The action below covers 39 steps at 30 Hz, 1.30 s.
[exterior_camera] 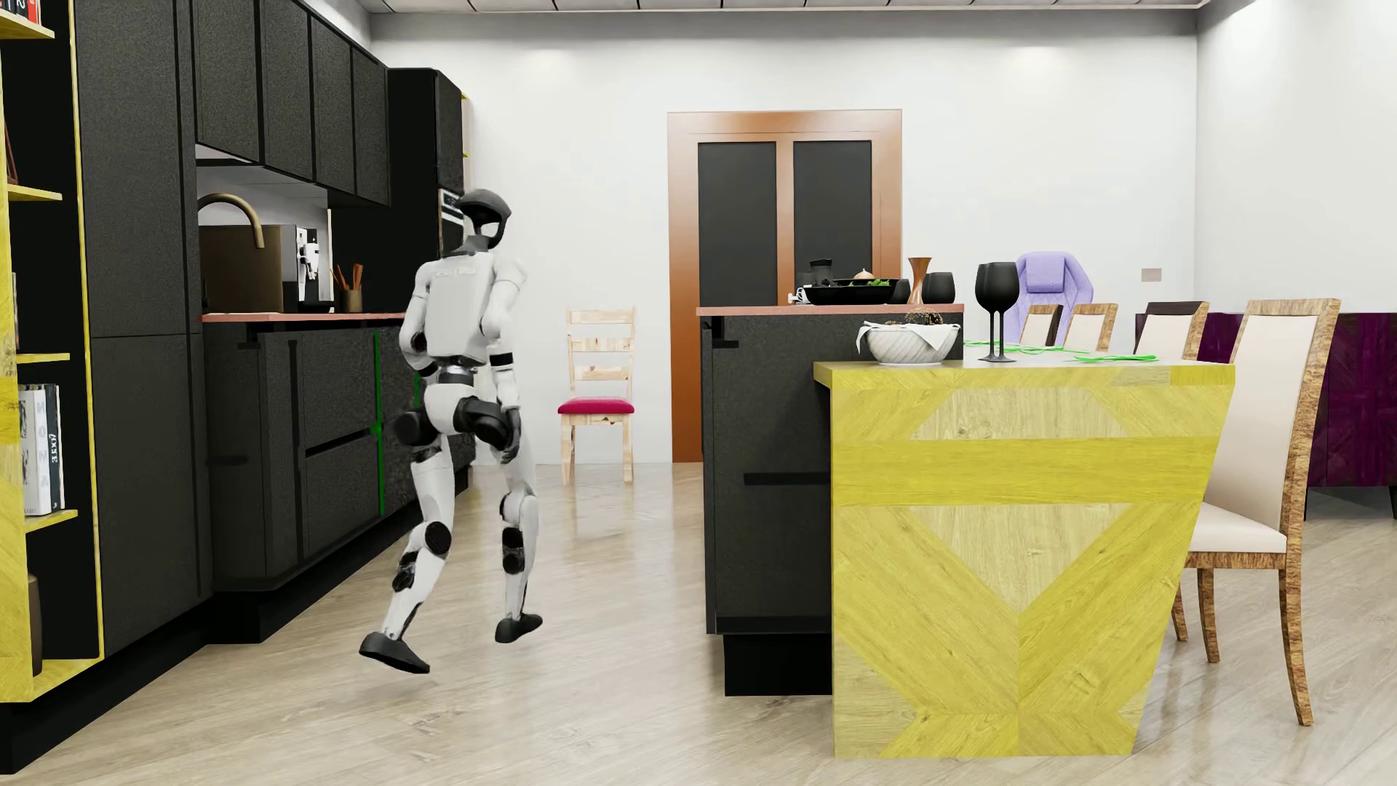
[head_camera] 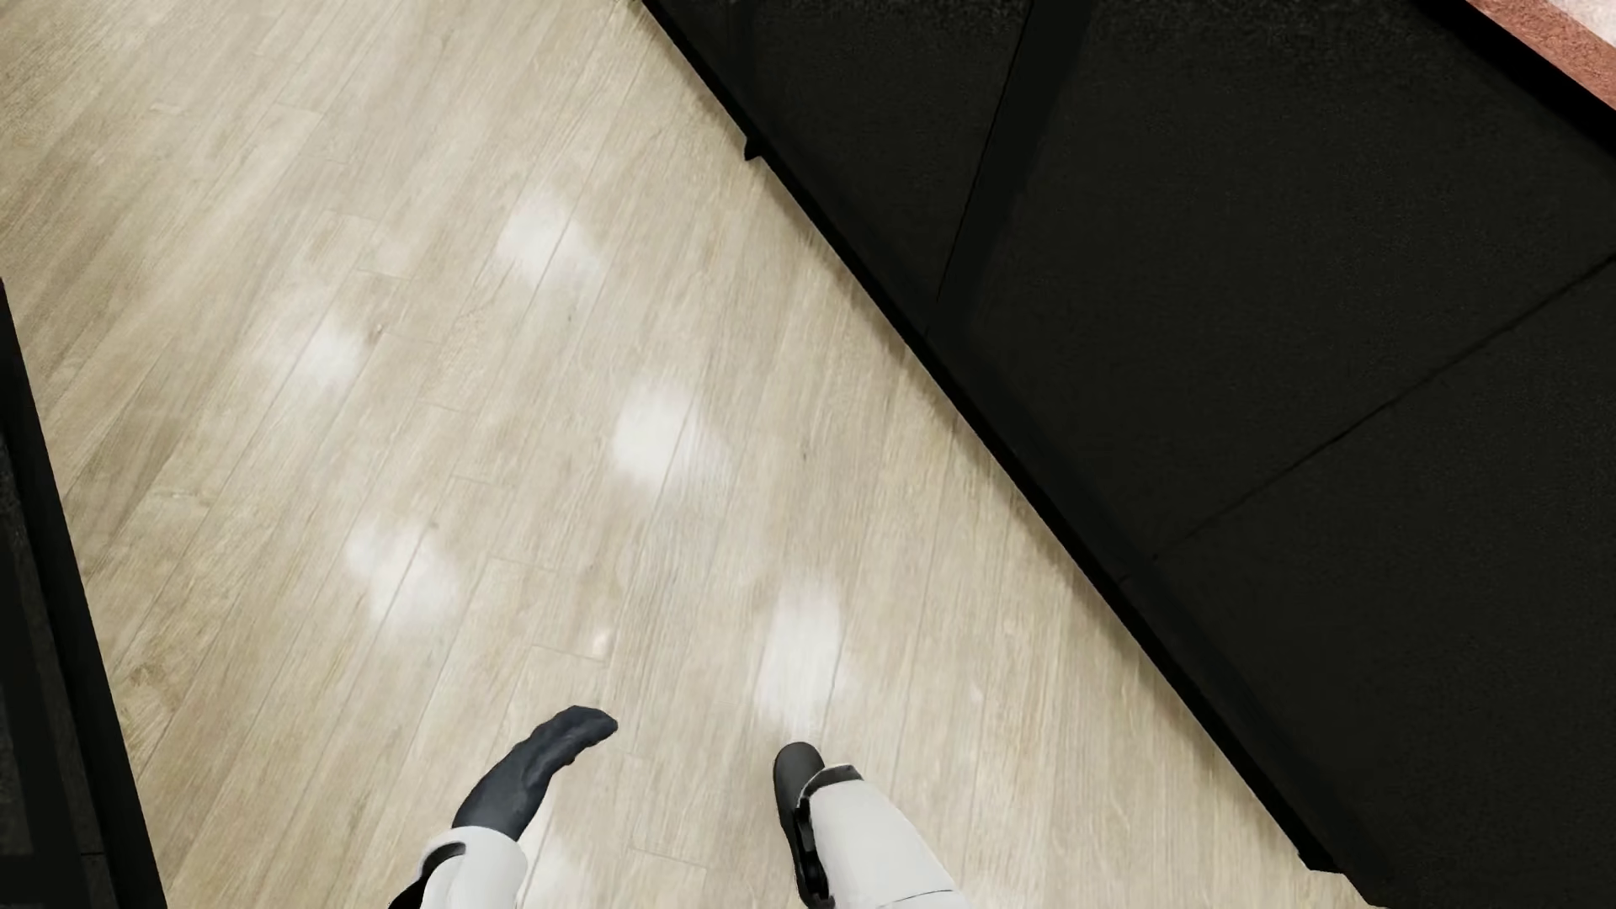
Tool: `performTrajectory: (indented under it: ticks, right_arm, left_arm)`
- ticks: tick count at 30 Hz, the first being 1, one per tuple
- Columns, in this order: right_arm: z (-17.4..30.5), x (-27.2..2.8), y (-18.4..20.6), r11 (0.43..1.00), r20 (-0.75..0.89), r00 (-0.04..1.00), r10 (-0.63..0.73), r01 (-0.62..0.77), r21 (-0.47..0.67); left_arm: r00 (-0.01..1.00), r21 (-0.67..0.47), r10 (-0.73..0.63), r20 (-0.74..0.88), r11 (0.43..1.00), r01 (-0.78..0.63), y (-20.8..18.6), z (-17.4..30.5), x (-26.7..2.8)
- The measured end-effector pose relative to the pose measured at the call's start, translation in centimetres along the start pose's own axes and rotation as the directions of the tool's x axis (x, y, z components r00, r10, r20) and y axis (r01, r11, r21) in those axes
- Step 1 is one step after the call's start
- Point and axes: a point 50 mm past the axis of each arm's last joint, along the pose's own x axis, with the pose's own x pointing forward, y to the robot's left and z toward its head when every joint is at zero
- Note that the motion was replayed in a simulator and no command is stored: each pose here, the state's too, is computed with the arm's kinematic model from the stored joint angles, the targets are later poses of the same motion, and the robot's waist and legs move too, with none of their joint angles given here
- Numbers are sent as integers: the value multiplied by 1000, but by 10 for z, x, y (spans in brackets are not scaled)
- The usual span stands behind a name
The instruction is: Approach chair
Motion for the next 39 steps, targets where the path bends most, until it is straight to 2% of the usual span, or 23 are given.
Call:
performTrajectory:
  ticks: [2,4,6,7,9,11,13,15,16,18,20,22,23,25,26,28,30,32,33,35,37,38,39]
  right_arm:
    - [1,-2,13,997,-11,1000,27,-26,79]
    - [22,-1,11,997,61,997,40,-43,56]
    - [50,0,-13,997,163,987,-15,28,-75]
    - [68,-3,-34,987,234,970,-68,100,-127]
    - [102,-17,-91,946,391,893,-224,296,-134]
    - [130,-42,-154,886,471,774,-423,462,35]
    - [142,-69,-199,781,453,641,-620,563,271]
    - [138,-88,-216,676,444,516,-733,626,388]
    - [132,-89,-212,666,446,500,-742,622,412]
    - [126,-81,-188,733,472,563,-678,568,375]
    - [123,-61,-149,848,488,694,-529,457,269]
    - [101,-37,-106,938,448,824,-347,319,139]
    - [90,-29,-90,964,412,873,-262,253,77]
    - [64,-18,-62,989,322,935,-149,146,32]
    - [48,-12,-46,992,252,960,-122,113,48]
    - [19,-5,-6,999,77,997,-31,29,30]
    - [16,-5,28,989,19,991,131,-129,-72]
    - [28,-1,23,974,54,978,204,-197,-110]
    - [39,1,8,980,83,983,165,-155,-122]
    - [68,1,-38,979,175,984,-27,62,-195]
    - [115,-16,-91,934,364,908,-208,295,-203]
    - [140,-32,-118,908,475,832,-287,394,-142]
    - [162,-52,-142,884,565,736,-372,466,-25]
  left_arm:
    - [989,28,-148,-29,989,148,-23,-7,-13]
    - [977,47,-180,-118,981,187,-35,-25,-26]
    - [940,-96,-60,-336,995,29,-41,-62,-46]
    - [888,-146,-6,-459,987,-70,-40,-82,-56]
    - [796,-177,50,-603,965,-195,-31,-112,-76]
    - [754,-187,65,-653,952,-244,-24,-132,-98]
    - [712,-180,41,-701,956,-233,-34,-145,-124]
    - [697,-212,-21,-717,959,-189,-53,-143,-134]
    - [708,-225,-40,-705,959,-170,-58,-139,-129]
    - [777,-229,-33,-629,963,-144,-56,-118,-96]
    - [866,-205,-21,-500,974,-94,-47,-87,-54]
    - [959,-129,-84,-272,990,50,-39,-39,-14]
    - [987,-44,-123,-108,992,118,-34,-6,2]
    - [963,123,-142,228,986,117,-16,62,20]
    - [932,131,-118,342,988,77,-7,84,20]
    - [923,37,-70,378,997,61,-1,86,13]
    - [976,-58,-26,215,998,39,1,45,2]
    - [995,-134,23,-95,990,-35,-9,-14,-15]
    - [957,-151,8,-291,987,-54,-21,-46,-26]
    - [762,-157,-121,-637,987,26,-52,-105,-64]
    - [557,-209,-314,-769,947,244,-71,-150,-117]
    - [492,-256,-397,-775,909,329,-78,-162,-142]
    - [439,-305,-440,-783,887,346,-83,-171,-168]
